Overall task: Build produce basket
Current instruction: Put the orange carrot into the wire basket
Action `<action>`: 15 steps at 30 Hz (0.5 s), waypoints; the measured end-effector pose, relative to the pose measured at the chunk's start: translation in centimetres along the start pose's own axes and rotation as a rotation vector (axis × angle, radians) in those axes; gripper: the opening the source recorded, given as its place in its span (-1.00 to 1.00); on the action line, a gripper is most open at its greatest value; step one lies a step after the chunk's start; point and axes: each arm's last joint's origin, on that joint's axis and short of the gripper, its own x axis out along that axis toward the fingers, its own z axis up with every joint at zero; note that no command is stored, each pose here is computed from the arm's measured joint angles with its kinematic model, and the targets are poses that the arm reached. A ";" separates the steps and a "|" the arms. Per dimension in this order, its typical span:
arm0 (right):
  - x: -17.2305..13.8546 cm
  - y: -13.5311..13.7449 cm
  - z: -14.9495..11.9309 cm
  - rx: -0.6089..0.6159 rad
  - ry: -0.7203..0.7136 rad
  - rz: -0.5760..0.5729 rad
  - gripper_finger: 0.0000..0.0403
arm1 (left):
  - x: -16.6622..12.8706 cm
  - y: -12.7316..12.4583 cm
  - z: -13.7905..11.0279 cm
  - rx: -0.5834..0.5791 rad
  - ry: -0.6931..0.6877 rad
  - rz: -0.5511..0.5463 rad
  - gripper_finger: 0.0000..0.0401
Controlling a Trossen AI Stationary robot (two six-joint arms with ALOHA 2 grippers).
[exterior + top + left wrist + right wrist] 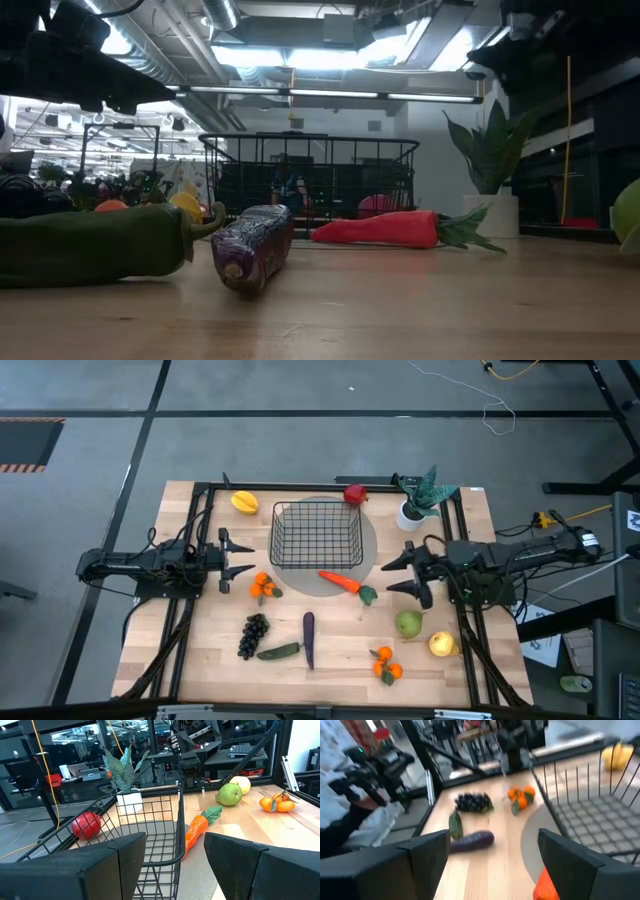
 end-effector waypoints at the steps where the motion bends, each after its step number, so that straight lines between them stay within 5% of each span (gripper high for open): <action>1: 0.4 -0.1 -0.2 0.015 0.023 -0.008 0.45 | 0.0 0.0 0.0 -0.001 0.000 0.000 -0.03; 15: 4.4 -1.4 -3.9 0.151 0.286 -0.122 0.45 | 0.0 0.0 0.0 -0.012 0.001 0.000 -0.03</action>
